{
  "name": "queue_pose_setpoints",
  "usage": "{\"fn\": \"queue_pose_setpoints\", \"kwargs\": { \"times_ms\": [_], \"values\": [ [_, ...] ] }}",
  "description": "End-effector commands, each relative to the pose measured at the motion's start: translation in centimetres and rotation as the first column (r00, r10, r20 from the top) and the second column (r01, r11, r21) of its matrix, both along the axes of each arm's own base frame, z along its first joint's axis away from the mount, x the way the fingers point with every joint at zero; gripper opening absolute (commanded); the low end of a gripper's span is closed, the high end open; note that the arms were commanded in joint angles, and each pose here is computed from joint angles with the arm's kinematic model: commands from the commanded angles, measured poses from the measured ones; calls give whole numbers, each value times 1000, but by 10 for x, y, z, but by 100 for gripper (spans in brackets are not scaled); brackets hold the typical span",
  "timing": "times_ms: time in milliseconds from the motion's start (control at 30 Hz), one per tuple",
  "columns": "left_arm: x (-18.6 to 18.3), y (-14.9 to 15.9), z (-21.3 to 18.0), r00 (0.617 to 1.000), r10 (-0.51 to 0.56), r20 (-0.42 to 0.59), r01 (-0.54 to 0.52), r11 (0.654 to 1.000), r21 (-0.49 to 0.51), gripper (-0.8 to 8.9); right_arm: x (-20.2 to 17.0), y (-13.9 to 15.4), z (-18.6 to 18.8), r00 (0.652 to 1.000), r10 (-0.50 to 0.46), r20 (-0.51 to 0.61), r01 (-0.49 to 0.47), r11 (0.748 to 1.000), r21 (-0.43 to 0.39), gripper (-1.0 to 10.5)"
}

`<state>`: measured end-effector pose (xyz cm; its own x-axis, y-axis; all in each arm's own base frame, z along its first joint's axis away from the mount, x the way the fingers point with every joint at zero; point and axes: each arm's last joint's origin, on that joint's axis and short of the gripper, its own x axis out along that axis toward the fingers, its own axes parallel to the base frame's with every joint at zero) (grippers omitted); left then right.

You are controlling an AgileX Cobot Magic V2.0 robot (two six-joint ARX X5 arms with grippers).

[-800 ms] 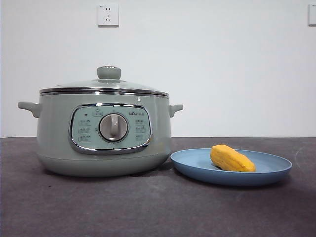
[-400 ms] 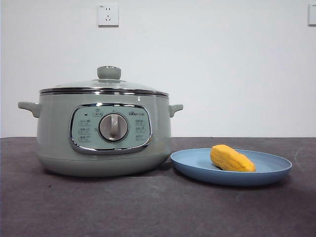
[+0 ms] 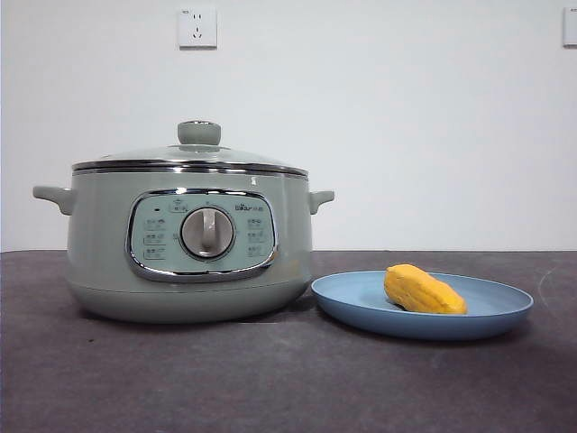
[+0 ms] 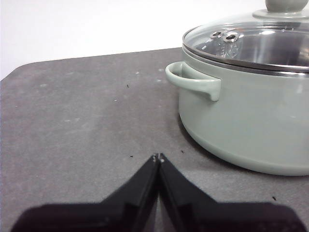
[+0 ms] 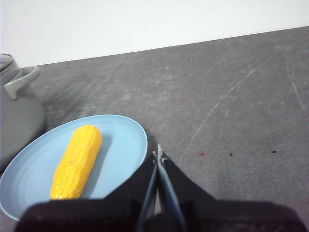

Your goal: Take the corn out from the steamer,put the corn on the plate,close the lid

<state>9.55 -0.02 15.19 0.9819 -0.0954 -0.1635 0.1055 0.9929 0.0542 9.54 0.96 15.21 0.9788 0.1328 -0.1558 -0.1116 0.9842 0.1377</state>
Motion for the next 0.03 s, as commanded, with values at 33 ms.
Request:
{"fn": "queue_pose_setpoints", "kwargs": {
  "times_ms": [33],
  "values": [
    [1, 0, -4, 1000, 4, -7, -4, 1000, -6, -4, 0, 0, -4, 1000, -3, -21, 3, 1000, 6, 0]
  ]
}}
